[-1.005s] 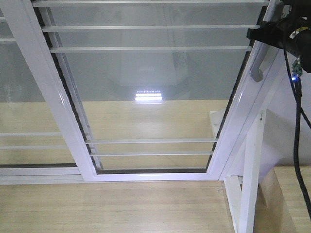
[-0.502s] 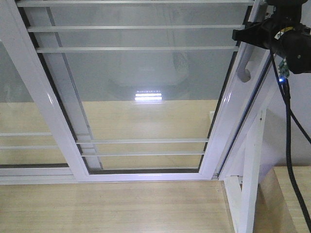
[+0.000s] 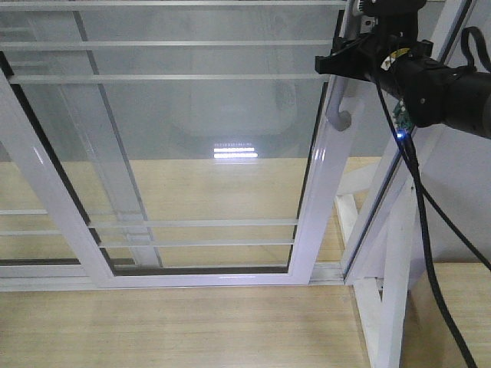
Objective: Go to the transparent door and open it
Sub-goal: 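Pull the handle with the right gripper, sliding the door panel sideways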
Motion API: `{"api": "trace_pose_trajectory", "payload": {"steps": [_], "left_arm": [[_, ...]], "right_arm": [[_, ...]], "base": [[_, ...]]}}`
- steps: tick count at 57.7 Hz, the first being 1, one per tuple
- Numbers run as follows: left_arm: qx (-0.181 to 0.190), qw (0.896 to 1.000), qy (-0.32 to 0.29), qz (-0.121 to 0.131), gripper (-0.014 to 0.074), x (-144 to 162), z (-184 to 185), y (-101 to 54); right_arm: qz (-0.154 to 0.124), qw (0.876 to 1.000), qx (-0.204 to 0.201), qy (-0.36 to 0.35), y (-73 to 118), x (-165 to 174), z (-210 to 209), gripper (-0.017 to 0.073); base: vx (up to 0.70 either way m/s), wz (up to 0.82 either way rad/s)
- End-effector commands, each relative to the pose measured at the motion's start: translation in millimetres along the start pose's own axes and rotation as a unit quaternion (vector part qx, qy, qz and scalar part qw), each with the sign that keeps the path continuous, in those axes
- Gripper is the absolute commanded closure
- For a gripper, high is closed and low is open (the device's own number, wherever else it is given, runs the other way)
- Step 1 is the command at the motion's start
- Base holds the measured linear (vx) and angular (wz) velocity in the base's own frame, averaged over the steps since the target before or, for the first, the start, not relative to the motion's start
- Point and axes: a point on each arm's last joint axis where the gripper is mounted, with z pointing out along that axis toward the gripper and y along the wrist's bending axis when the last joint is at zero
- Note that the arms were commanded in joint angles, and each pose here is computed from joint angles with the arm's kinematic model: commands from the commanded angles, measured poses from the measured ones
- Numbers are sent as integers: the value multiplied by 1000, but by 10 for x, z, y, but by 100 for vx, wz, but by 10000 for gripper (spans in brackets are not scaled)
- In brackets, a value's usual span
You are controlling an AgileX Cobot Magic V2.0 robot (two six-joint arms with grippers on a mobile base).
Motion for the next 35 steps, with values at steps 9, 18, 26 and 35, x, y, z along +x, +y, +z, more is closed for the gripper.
{"api": "trace_pose_trajectory", "payload": {"steps": [9,18,26,35], "left_arm": [[4,999,-53,-9,268,-167,-21,-9],[4,999,-53,-9,268,-167,-21,-9],[4,999,-53,-9,268,-167,-21,-9],[4,999,-53,-9,268,-167,-21,-9]], "right_arm": [[-18,995,-32,-93,280,-415,-157,313],[-21,994,-52,-94,446,-416,-173,313],[-24,993,-64,-93,553,-413,-186,313],[-9,995,-65,-70,543,-503,-321,313]], "base": [[0,0],[0,0],[0,0],[0,0]]}}
